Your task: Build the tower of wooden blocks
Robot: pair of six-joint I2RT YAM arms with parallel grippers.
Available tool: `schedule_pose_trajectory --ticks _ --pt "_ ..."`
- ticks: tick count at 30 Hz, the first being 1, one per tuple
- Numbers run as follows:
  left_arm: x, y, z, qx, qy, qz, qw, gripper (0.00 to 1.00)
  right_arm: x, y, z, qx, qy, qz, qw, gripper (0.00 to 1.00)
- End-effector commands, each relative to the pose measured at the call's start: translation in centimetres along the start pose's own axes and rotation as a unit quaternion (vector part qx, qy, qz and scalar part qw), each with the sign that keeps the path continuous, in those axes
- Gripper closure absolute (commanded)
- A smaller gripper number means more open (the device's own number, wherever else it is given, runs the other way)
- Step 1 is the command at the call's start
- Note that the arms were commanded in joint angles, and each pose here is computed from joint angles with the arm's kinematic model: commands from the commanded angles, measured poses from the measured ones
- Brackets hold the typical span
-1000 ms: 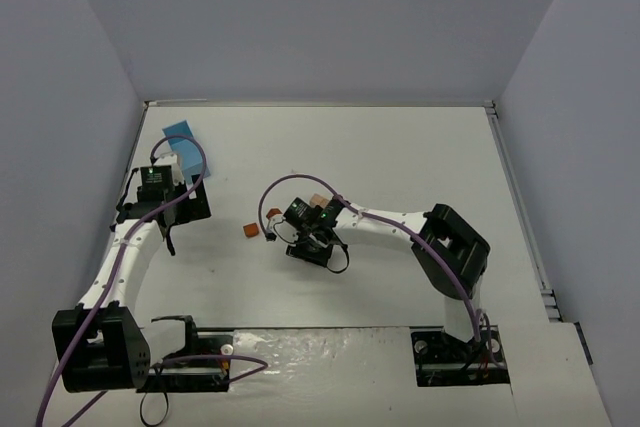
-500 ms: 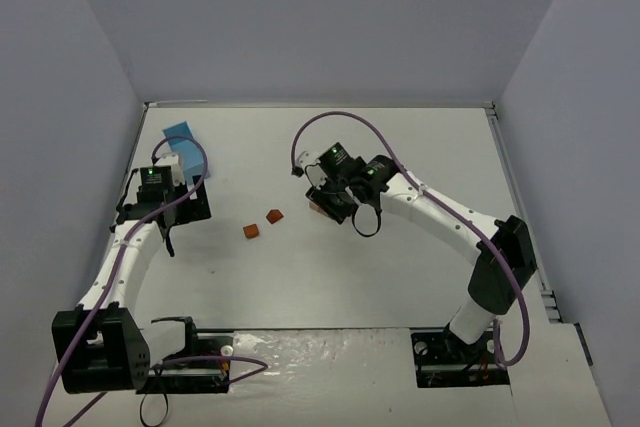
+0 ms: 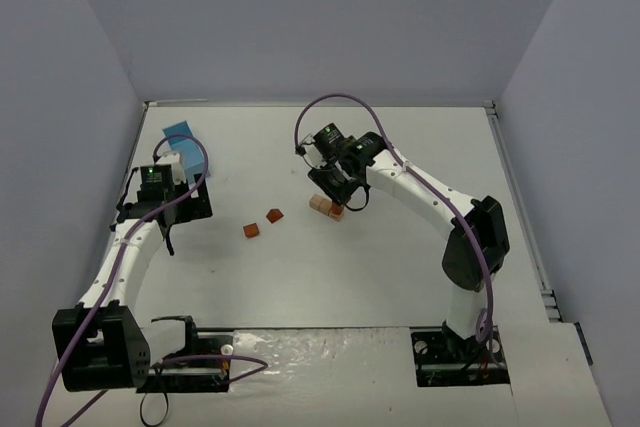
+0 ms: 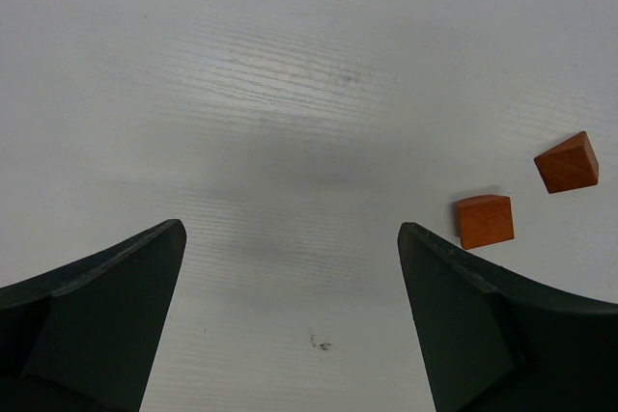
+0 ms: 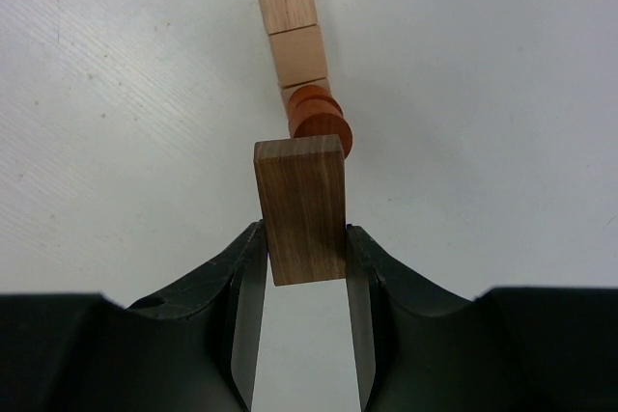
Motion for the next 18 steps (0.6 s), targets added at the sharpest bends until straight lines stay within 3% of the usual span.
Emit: schedule_pose_trajectory --ticks 1,18 --pt "0.7 2.2 -0.3 0.003 -0.009 -0.045 0.999 0.1 0.4 1.7 -1.8 -0.02 -0.034 -0.015 0.999 1.0" --pt "0.5 2.3 -0.7 0.004 -0.02 -0.042 0.999 0.1 -1.7 1.3 -1.9 0.013 -0.02 0.011 1.0 1.0"
Point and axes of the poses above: each gripper's point midway between its finger pads, its own x axis back along the fingers, its own z axis along the line the jaws close on, y = z × x, the point moved 4 cm from there along x, back along the fingers, and after that the axes turned 2 degrees about -x, right-handed, at the moved point
